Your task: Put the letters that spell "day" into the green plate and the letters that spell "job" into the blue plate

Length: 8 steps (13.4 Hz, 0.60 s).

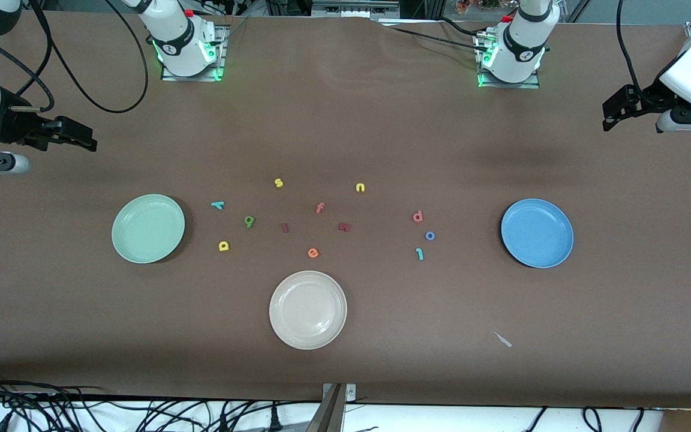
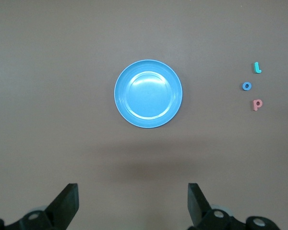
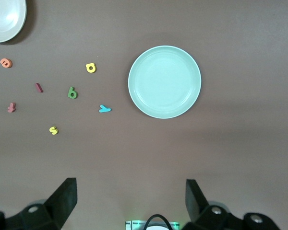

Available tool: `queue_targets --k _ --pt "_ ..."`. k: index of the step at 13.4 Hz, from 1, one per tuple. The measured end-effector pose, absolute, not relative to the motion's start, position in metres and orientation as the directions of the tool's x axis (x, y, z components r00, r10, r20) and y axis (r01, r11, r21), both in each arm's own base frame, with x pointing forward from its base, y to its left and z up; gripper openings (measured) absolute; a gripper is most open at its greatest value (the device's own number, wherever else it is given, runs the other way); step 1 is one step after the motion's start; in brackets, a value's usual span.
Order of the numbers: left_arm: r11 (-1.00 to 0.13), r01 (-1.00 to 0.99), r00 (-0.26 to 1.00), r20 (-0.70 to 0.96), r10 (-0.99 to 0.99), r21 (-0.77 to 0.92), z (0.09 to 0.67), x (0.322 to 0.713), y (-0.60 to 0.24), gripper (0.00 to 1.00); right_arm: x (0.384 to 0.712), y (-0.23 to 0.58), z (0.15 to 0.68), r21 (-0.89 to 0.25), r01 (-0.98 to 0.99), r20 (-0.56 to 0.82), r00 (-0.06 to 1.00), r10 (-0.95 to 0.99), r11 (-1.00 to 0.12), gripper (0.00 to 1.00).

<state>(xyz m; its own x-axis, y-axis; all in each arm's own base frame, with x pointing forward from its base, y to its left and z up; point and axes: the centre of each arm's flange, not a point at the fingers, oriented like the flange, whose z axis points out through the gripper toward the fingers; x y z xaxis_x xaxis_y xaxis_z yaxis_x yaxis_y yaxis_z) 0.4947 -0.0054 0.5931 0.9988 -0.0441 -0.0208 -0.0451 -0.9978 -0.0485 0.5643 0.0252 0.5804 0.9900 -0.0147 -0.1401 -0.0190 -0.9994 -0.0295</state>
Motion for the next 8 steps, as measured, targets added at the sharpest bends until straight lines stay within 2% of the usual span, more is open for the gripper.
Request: queue_targets --k 8 --pt "-0.998 -0.046 0.999 -0.018 -0.046 -0.050 0.5948 0.4948 -0.0079 1.00 0.5644 0.0246 0.5801 -0.029 -0.020 -0.141 0.990 -0.016 -0.999 1.00"
